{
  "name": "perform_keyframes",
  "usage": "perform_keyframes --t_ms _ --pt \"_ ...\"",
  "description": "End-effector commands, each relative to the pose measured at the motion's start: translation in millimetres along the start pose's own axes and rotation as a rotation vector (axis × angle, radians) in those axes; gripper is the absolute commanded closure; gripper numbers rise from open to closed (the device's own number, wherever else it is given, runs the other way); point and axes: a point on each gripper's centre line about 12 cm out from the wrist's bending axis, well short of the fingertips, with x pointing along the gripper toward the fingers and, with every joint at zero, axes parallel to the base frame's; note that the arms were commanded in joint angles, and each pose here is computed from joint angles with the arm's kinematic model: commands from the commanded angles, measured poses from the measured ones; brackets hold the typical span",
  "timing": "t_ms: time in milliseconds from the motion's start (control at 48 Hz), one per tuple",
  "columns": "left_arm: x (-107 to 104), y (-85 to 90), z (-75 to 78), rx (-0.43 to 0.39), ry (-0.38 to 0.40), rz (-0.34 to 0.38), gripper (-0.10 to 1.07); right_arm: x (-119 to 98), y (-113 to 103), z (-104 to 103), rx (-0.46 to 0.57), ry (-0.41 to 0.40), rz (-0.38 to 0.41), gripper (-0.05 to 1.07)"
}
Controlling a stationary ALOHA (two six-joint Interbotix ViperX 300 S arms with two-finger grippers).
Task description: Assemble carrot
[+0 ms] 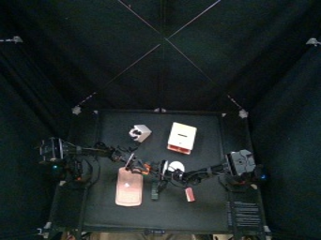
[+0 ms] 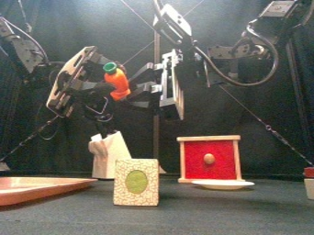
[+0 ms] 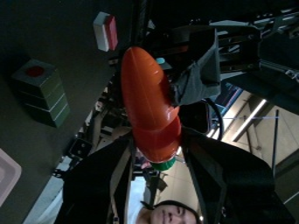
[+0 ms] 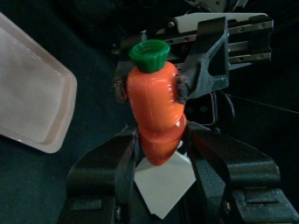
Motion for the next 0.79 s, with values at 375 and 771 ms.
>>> perform_keyframes --t_ms 375,771 --pt "0.0 -5.3 2.8 0.007 -0.007 -0.017 0.22 2.3 -11.6 12.7 0.009 -0.037 -0.031 0.30" --pt "-0.9 -7.0 5.0 0.009 -0.014 -0.022 0.22 1.2 -7.2 17.2 0.004 -0.051 -0.022 0.30"
